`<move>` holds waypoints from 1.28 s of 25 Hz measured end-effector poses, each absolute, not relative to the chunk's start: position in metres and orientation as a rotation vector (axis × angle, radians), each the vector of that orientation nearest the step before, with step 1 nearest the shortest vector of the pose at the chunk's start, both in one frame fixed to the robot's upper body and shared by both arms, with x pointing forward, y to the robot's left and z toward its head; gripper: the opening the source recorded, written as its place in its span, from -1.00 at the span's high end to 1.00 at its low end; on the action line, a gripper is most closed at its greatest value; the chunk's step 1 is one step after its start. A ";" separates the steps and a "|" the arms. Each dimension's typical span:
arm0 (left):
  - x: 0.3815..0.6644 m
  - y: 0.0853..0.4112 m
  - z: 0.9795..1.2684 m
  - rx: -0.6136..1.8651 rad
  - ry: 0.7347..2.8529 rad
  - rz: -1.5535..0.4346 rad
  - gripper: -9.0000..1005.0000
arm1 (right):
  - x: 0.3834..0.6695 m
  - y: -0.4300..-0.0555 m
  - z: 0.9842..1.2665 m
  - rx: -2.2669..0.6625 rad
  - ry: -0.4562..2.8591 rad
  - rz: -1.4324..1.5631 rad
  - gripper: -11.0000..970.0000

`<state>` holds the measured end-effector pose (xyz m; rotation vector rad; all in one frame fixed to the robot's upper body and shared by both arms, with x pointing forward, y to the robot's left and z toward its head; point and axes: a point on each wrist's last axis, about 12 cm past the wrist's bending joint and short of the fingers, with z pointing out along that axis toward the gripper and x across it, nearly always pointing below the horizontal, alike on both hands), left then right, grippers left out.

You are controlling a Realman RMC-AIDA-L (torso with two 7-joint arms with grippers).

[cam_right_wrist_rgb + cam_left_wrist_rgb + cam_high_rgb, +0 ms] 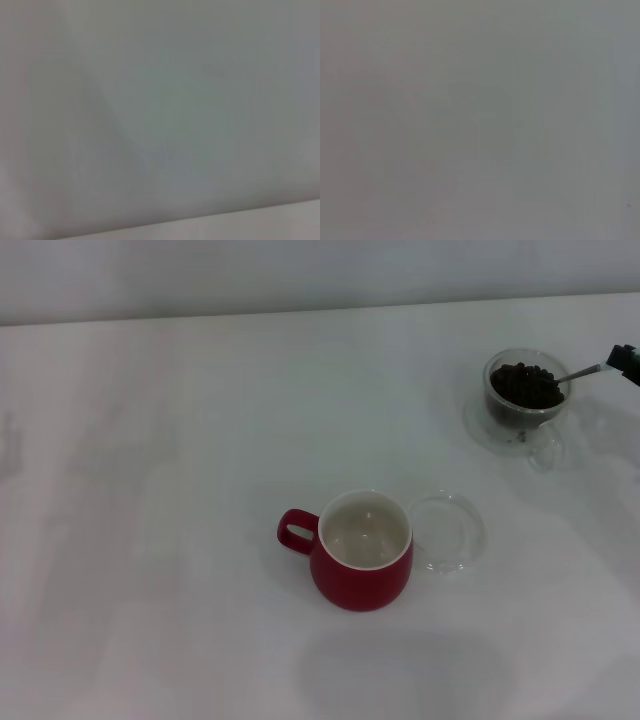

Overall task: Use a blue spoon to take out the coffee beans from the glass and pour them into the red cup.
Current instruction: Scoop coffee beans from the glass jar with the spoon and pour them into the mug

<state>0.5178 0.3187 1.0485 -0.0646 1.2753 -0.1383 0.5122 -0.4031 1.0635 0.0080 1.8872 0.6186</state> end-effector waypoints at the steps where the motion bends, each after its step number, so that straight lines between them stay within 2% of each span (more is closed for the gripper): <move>1: 0.518 0.319 1.048 -0.065 1.276 -0.138 -0.01 | 0.512 -0.403 1.063 0.022 1.889 0.627 0.68; 32: 0.515 0.322 1.047 -0.068 1.282 -0.128 -0.01 | 0.508 -0.406 1.054 0.425 1.962 0.880 0.68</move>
